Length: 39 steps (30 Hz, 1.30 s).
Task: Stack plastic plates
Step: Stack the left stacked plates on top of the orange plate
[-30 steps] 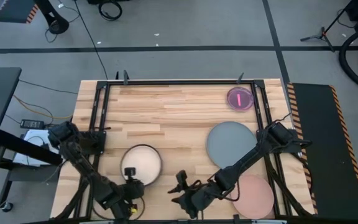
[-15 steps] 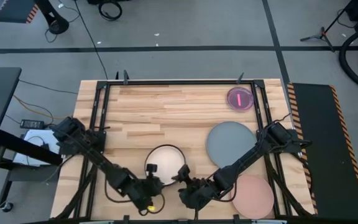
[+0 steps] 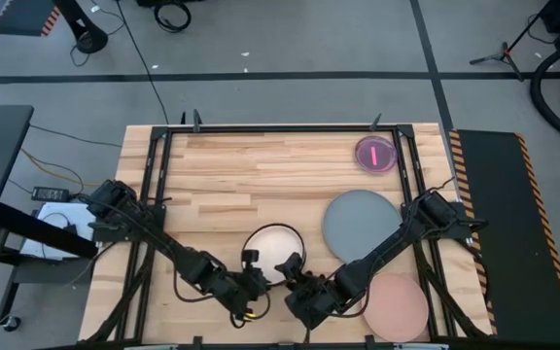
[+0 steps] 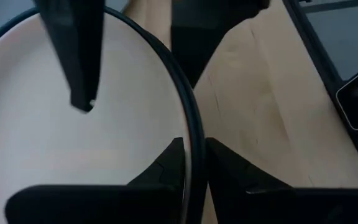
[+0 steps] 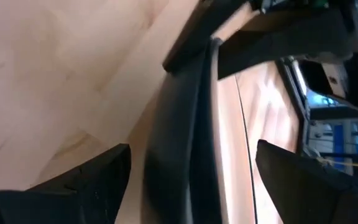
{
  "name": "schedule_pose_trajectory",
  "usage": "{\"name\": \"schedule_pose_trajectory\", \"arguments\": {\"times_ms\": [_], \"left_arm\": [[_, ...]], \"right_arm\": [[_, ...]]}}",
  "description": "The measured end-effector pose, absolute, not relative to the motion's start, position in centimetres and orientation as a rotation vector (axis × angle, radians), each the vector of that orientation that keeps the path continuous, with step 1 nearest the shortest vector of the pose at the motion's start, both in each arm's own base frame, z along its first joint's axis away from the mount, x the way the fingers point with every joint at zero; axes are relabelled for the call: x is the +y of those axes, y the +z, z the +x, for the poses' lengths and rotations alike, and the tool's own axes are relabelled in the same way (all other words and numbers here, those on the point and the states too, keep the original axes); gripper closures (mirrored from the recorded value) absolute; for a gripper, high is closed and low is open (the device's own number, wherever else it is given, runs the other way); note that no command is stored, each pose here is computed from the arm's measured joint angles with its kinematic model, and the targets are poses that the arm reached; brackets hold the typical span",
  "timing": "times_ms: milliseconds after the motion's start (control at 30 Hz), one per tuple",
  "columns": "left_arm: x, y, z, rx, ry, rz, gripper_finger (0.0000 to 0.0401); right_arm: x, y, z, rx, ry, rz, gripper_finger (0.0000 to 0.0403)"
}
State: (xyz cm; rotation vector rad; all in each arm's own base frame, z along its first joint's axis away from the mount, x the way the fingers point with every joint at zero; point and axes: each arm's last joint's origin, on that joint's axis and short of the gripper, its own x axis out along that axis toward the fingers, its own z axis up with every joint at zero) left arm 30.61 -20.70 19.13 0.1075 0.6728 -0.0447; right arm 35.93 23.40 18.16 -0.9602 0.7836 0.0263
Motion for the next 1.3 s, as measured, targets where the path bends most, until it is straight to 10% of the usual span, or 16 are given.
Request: {"name": "schedule_pose_trajectory", "arguments": {"times_ms": [533, 967, 1300], "left_arm": [[-19.6, 20.6, 30.9, 0.628, -0.025, 0.166, 0.0347], [-19.4, 21.6, 30.1, 0.644, -0.044, 0.167, 0.0345], [-19.1, 22.6, 28.3, 0.714, -0.01, 0.127, 0.0254]], "right_arm": [[21.0, 18.1, 37.1, 0.817, -0.123, -0.917, 0.0061], [21.1, 17.9, 36.6, 0.849, -0.101, -0.905, 0.0268], [21.0, 17.8, 36.7, 0.862, -0.072, -0.81, 0.027]]}}
